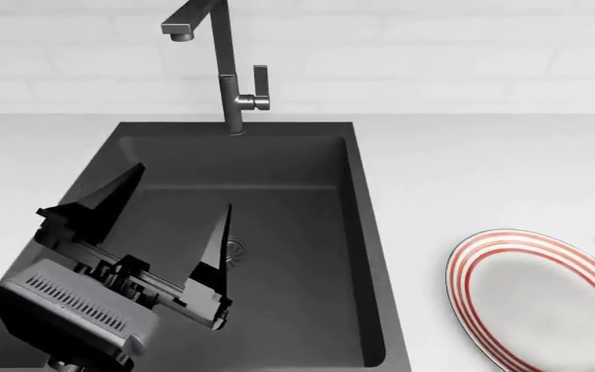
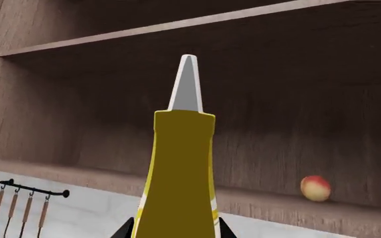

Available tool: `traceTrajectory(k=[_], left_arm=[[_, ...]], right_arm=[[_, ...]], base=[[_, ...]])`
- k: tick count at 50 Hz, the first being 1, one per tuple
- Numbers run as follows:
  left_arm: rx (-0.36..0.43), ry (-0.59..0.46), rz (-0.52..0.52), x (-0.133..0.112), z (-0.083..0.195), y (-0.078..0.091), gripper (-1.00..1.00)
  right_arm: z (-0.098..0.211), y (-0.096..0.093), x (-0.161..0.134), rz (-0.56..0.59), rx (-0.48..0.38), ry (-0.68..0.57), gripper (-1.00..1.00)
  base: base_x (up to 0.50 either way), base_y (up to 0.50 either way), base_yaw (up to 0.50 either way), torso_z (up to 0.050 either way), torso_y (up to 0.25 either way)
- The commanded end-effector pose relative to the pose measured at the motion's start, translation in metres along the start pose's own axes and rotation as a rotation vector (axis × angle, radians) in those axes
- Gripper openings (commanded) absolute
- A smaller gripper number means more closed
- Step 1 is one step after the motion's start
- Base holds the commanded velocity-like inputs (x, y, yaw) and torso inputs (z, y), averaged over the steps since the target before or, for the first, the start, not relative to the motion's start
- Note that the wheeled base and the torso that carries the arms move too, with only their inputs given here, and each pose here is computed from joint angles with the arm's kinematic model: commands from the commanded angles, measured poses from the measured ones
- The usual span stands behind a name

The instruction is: Pick the sausage from the plate and place it on the cutting board. Then pick the condiment bottle from the cabinet and place it next to the cutting board.

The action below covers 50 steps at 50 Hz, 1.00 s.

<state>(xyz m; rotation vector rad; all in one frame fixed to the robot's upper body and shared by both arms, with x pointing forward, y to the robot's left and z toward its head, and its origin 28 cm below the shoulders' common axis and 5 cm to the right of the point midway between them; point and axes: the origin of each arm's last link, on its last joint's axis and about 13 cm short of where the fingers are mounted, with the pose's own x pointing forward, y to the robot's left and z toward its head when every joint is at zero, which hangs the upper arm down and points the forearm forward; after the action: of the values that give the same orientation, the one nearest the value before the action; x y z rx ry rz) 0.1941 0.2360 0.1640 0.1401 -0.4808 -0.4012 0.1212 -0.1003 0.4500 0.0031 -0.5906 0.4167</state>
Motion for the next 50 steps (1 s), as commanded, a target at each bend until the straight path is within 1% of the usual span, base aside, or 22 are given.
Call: traceTrajectory(k=[1,6,9,19,27,37,44,50], left_arm=[[0.002,0.001,-0.002,0.0,-0.001,-0.001,1.0],[0.005,-0.001,-0.003,-0.001,-0.001,-0.001,1.0],[0.005,-0.001,-0.004,-0.001,-0.001,-0.001,1.0],[0.006,0.001,-0.004,-0.002,-0.002,-0.001,1.0],[0.009,0.004,-0.008,-0.001,-0.002,-0.002,1.0],[0.011,0.005,-0.006,-0.001,-0.002,-0.002,1.0],[0.012,0.005,-0.003,-0.002,-0.001,-0.002,1.0],[0.017,0.005,-0.004,-0.002,-0.001,-0.002,1.0]], right_arm=[[-0.041,-0.005,-0.011,-0.026,-0.086,0.084,-1.0],[-0.057,-0.001,-0.013,-0.024,-0.118,0.142,-1.0],[-0.065,-0.001,-0.013,-0.034,-0.12,0.174,-1.0],[-0.094,-0.007,-0.017,-0.08,-0.136,0.265,-1.0],[-0.119,-0.02,-0.016,-0.129,-0.138,0.34,-1.0],[-0.127,-0.034,-0.022,-0.219,-0.174,0.401,-1.0],[-0.137,-0.055,-0.021,-0.325,-0.219,0.456,-1.0],[-0.149,-0.072,-0.015,-0.392,-0.287,0.493,-1.0]], base=[[0.0,0.0,0.0,0.0,0.0],[0.0,0.0,0.0,0.0,0.0],[0.0,0.0,0.0,0.0,0.0],[0.0,0.0,0.0,0.0,0.0],[0.0,0.0,0.0,0.0,0.0],[0.0,0.0,0.0,0.0,0.0],[0.0,0.0,0.0,0.0,0.0],[0.0,0.0,0.0,0.0,0.0]])
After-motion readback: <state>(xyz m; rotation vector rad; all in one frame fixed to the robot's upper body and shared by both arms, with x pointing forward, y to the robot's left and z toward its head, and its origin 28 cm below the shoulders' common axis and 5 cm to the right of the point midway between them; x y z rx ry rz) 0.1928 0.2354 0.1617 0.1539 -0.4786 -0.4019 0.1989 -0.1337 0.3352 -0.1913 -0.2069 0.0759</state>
